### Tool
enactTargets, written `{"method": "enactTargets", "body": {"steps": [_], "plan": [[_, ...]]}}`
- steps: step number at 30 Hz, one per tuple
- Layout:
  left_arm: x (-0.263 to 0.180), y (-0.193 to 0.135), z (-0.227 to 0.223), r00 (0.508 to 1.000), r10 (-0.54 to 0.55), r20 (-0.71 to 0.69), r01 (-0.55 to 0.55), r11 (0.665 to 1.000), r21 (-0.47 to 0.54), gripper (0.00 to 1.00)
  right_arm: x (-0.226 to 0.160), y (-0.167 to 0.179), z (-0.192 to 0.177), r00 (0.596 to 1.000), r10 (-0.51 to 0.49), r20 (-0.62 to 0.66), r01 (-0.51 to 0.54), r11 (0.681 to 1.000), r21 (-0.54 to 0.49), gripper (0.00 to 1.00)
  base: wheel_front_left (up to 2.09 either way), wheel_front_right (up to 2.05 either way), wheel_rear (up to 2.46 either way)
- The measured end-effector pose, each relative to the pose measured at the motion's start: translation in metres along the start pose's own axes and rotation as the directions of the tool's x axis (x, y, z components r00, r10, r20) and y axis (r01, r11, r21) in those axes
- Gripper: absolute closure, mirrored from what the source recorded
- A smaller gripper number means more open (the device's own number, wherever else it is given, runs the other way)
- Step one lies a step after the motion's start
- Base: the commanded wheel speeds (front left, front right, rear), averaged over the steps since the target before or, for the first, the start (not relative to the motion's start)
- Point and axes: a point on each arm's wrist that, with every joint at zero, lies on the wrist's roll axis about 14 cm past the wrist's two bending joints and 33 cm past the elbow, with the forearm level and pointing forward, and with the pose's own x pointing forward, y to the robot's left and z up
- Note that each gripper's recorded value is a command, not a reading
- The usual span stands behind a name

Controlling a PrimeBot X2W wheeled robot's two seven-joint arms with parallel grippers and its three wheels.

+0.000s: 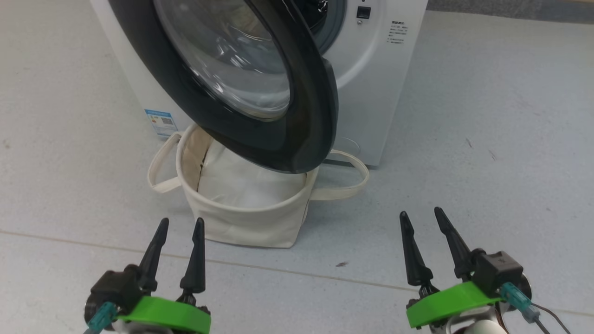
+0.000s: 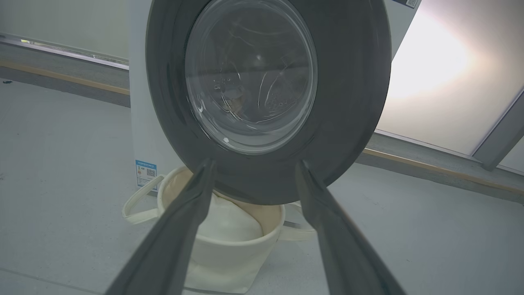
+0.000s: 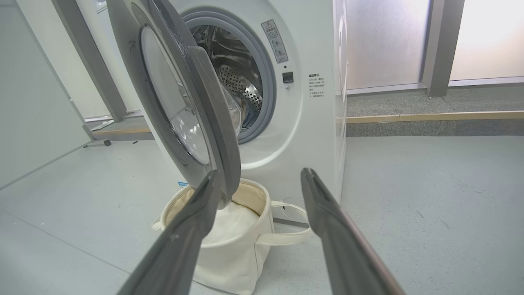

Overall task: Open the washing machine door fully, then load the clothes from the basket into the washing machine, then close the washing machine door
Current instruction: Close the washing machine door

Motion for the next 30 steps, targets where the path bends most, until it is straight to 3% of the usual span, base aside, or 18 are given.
{"method": "enactTargets", "body": {"steps": [6,11,16,22,23,24,30], "plan": [[-0.007,0.0,0.0,1.0,-0.003,-0.002,0.003,1.0,-0.008,0.0,0.006,0.011,0.002,0.999,0.037,0.007,-0.037,0.999,-0.001,0.0,0.0,0.0,0.0],[-0.012,0.002,-0.009,1.0,0.008,-0.03,-0.009,1.0,-0.015,0.0,0.017,0.037,0.002,0.992,0.124,0.014,-0.124,0.992,-0.005,0.0,0.0,0.0,0.0],[-0.017,0.008,-0.017,0.998,0.034,-0.057,-0.036,0.999,-0.026,0.0,0.041,0.073,0.015,0.965,0.257,0.06,-0.255,0.966,-0.037,0.0,0.0,0.0,0.0],[-0.019,0.016,-0.015,0.996,0.068,-0.056,-0.069,0.997,-0.027,0.0,0.06,0.104,0.006,0.931,0.362,0.036,-0.36,0.931,-0.057,0.01,0.0,0.0,0.0],[-0.019,0.018,-0.014,0.996,0.075,-0.054,-0.077,0.997,-0.03,0.0,0.063,0.109,0.002,0.924,0.382,0.026,-0.38,0.923,-0.067,0.89,0.0,0.0,0.0],[-0.019,0.021,-0.014,0.995,0.085,-0.054,-0.086,0.996,-0.034,0.0,0.067,0.114,0.0,0.916,0.402,0.019,-0.4,0.914,-0.071,1.0,0.0,0.0,0.0],[-0.017,0.028,-0.017,0.99,0.127,-0.067,-0.13,0.99,-0.046,0.0,0.103,0.118,-0.011,0.897,0.443,-0.003,-0.44,0.89,-0.119,1.0,0.0,0.0,0.0]]}}
